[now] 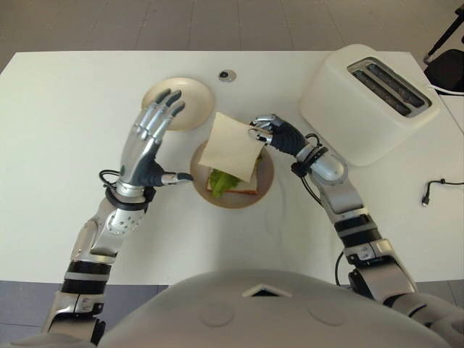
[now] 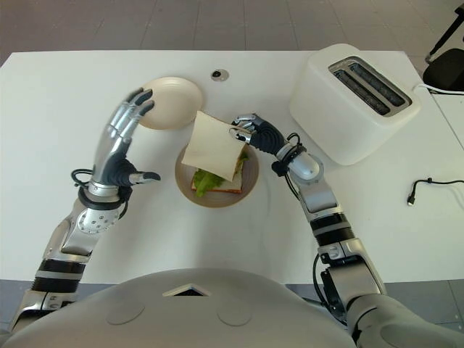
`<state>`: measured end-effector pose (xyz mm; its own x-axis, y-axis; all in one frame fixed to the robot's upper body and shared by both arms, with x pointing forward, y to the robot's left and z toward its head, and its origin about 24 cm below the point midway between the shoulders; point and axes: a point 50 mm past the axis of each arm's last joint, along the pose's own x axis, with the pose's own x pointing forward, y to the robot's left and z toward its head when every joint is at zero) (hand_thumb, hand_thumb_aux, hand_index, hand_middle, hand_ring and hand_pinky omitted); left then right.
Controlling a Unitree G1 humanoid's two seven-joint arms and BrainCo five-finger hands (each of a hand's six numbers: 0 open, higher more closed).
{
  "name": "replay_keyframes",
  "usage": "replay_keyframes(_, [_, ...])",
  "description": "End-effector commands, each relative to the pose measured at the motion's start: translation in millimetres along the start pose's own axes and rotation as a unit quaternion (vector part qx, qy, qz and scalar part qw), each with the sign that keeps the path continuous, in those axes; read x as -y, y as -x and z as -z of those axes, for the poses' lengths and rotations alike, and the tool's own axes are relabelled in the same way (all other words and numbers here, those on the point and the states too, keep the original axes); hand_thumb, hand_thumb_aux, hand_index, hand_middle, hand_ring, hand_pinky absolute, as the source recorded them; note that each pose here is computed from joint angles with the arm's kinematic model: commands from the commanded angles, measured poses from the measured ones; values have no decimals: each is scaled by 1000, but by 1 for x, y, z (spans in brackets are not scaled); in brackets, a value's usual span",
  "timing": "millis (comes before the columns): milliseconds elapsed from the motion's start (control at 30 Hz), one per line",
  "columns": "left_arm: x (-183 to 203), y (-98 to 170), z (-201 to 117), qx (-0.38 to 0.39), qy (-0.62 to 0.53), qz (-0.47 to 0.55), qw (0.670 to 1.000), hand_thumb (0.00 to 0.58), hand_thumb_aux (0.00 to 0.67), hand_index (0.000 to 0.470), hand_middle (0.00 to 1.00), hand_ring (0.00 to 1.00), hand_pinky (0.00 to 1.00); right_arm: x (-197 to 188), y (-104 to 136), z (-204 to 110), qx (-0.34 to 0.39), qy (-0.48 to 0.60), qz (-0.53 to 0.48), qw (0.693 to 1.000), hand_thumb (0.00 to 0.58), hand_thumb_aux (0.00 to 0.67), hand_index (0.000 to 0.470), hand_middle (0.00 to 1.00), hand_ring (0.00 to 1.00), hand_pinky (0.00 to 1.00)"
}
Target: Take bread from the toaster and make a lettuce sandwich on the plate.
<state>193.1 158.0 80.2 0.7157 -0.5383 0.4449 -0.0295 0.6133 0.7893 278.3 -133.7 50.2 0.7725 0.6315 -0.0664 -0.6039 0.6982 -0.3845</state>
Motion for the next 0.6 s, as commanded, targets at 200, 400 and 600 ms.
replay_keyframes(200, [61,22,10,-13,24,292,956,136,84,59,0,0,0,0,-6,5,-38,105,-66,992,580,670,470,1000,1000,1000])
replay_keyframes(400, [74,41,19,-52,32,357,932,160,100,70,0,0,0,18,-6,-6,-12,118,0,993,0,0,0,357,357,357])
replay_keyframes(600, [63,30,16,-54,53,297,952,14,8,6,0,0,0,67,43,-46,86,244,260,930,0,0,0,0,0,0])
